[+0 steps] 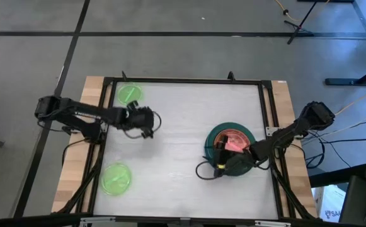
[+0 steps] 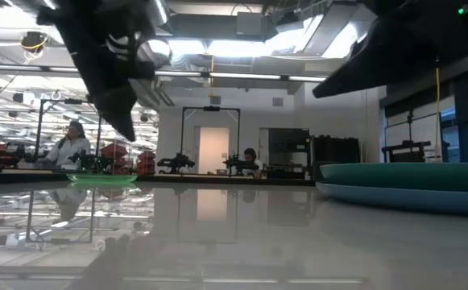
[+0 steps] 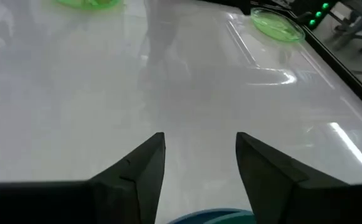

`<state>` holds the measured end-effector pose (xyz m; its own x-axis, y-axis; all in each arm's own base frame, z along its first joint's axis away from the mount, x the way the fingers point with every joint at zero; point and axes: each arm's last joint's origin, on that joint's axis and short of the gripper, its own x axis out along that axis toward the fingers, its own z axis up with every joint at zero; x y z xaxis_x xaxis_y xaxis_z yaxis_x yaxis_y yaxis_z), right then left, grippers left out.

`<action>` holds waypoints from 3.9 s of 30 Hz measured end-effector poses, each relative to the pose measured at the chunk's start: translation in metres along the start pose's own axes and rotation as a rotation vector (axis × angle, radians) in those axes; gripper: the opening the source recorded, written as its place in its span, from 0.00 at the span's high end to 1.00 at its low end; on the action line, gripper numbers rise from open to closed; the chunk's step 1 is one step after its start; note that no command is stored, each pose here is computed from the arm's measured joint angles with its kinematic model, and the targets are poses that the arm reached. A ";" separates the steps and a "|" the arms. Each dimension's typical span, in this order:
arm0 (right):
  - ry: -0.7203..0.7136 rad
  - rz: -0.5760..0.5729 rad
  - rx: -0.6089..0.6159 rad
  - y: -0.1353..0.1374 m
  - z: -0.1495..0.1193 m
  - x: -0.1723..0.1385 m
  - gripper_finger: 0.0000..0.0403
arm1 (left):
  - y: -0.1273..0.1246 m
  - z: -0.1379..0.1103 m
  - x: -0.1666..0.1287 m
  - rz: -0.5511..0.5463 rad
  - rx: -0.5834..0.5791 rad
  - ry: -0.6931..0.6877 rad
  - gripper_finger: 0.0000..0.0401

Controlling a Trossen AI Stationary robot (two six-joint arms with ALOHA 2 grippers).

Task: Stack plastic plates
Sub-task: Stack the light green plate on top of the pink plate

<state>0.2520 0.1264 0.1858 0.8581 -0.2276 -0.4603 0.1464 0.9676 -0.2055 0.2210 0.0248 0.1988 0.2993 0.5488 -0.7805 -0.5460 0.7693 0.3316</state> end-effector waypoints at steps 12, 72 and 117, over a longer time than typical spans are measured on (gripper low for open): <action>0.012 -0.015 0.019 -0.009 0.001 0.007 0.53 | 0.081 0.001 0.051 0.104 -0.151 0.268 0.56; 0.039 0.093 -0.073 -0.033 -0.006 0.055 0.44 | -0.103 0.001 0.024 -0.534 0.724 -0.236 0.99; 0.085 0.198 -0.469 -0.030 0.005 0.116 0.99 | -0.115 0.002 0.013 -0.622 0.636 -0.298 0.99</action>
<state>0.3495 0.0718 0.1426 0.8010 -0.0719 -0.5943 -0.2683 0.8444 -0.4637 0.2893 -0.0562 0.1513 0.6298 -0.0280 -0.7762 0.2834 0.9387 0.1961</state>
